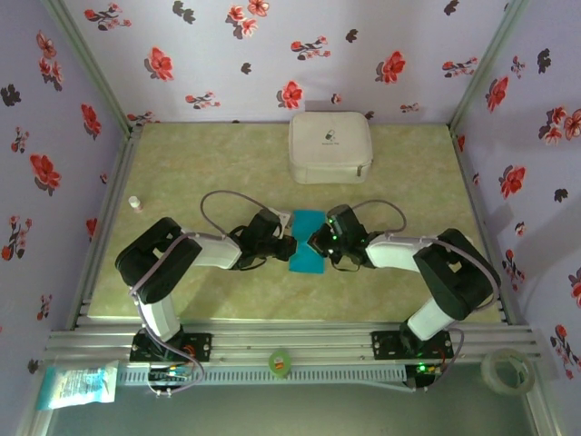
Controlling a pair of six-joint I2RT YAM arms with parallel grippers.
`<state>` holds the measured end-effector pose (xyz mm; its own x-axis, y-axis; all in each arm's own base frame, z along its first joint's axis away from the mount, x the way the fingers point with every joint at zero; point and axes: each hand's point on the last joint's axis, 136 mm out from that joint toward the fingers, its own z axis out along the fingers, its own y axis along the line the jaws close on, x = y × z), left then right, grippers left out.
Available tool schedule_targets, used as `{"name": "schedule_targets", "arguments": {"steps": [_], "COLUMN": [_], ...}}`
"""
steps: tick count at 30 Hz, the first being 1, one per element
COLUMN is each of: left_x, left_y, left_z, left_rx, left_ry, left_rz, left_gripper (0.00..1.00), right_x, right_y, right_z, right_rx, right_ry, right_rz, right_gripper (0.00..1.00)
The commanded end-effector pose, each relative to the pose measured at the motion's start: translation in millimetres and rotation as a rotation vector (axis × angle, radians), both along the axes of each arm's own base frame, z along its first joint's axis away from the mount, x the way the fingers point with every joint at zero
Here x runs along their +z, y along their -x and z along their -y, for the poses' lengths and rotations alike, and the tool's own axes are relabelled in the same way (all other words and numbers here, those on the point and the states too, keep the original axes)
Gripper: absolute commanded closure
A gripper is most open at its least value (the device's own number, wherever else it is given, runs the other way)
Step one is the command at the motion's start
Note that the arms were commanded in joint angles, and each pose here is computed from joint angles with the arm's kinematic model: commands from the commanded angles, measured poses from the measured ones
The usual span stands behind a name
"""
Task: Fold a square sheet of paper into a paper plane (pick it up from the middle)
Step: Fold the triangle a second time at the center of the table.
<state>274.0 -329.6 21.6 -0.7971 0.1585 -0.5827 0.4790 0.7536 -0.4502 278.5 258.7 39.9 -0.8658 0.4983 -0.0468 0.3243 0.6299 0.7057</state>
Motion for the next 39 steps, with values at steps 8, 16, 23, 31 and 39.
{"name": "schedule_targets", "arguments": {"steps": [8,16,23,31,39], "left_x": [-27,-28,-29,-27,-26], "left_y": [12,13,13,13,14], "left_z": [-13,-15,-15,-14,-15], "left_rx": [-0.016,-0.020,-0.020,-0.033,-0.019], "left_ry": [-0.090,-0.097,-0.099,-0.110,-0.098], "left_rz": [-0.075,-0.075,-0.078,-0.076,-0.084], "left_gripper": [1.00,1.00,1.00,1.00,1.00], "right_x": [-43,-32,-4,-46,-3], "right_y": [4,3,-20,-12,-28], "right_z": [36,40,29,52,39], "right_rx": [-0.092,-0.110,-0.061,-0.116,-0.034], "right_ry": [0.150,0.133,0.067,0.161,0.107], "right_rz": [-0.111,-0.092,-0.016,-0.138,0.010], "right_gripper": [1.00,1.00,0.99,1.00,0.98]}}
